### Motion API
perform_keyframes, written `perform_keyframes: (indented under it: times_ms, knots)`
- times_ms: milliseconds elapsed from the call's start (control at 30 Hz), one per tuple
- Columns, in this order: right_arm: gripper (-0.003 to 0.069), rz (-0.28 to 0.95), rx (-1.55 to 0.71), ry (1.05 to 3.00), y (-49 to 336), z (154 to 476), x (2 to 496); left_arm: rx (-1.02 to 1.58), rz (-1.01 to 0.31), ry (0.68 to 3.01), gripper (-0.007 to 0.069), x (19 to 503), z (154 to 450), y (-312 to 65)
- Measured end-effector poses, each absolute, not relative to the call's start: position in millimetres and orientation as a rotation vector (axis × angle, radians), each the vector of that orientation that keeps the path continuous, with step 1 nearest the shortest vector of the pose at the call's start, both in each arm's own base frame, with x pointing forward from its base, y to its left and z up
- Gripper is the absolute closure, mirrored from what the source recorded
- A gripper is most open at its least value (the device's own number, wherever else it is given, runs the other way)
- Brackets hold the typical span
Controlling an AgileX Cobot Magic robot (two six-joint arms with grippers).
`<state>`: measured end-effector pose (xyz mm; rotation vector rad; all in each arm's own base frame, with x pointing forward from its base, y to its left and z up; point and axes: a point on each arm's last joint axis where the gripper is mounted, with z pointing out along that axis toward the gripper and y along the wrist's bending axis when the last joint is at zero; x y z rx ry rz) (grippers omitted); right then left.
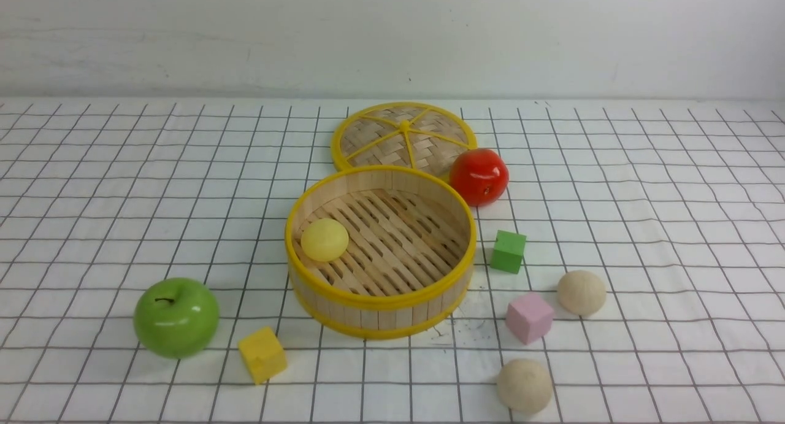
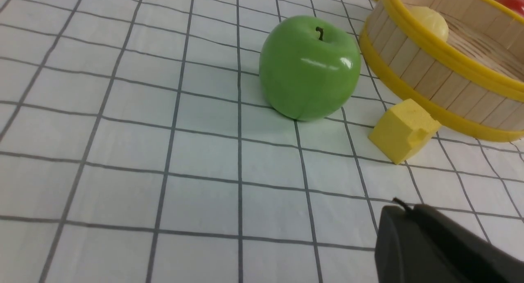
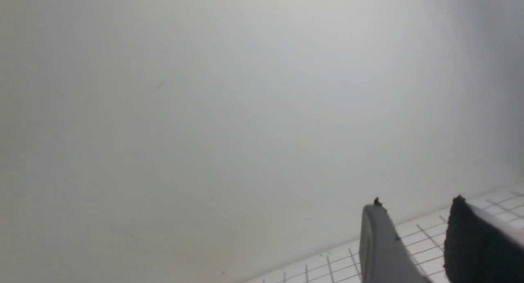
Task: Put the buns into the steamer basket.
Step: Use the right arm to grab a steamed stuffed bun
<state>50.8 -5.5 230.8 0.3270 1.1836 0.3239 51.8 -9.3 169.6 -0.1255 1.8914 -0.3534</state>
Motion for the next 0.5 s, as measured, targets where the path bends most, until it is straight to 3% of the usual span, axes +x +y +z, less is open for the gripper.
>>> perform_keyframes:
  times_ms: [233,267,400,500]
  knots:
    - [0.0419,0.470,0.435,1.215,-4,269,51,-0.125,-0.353,1.891,0.0608,52,170,-9]
    - [0.0419,0.484,0.446,1.241,-4,288,53,-0.125,-0.353,1.891,0.0608,52,170,-9]
    - [0.0419,0.429,0.425,1.394,-2,347,69,-0.125,-0.353,1.891,0.0608,52,170,-9]
    - [0.0419,0.326,0.410,1.571,-4,368,92,-0.125,-0.353,1.891,0.0607,52,170,-9]
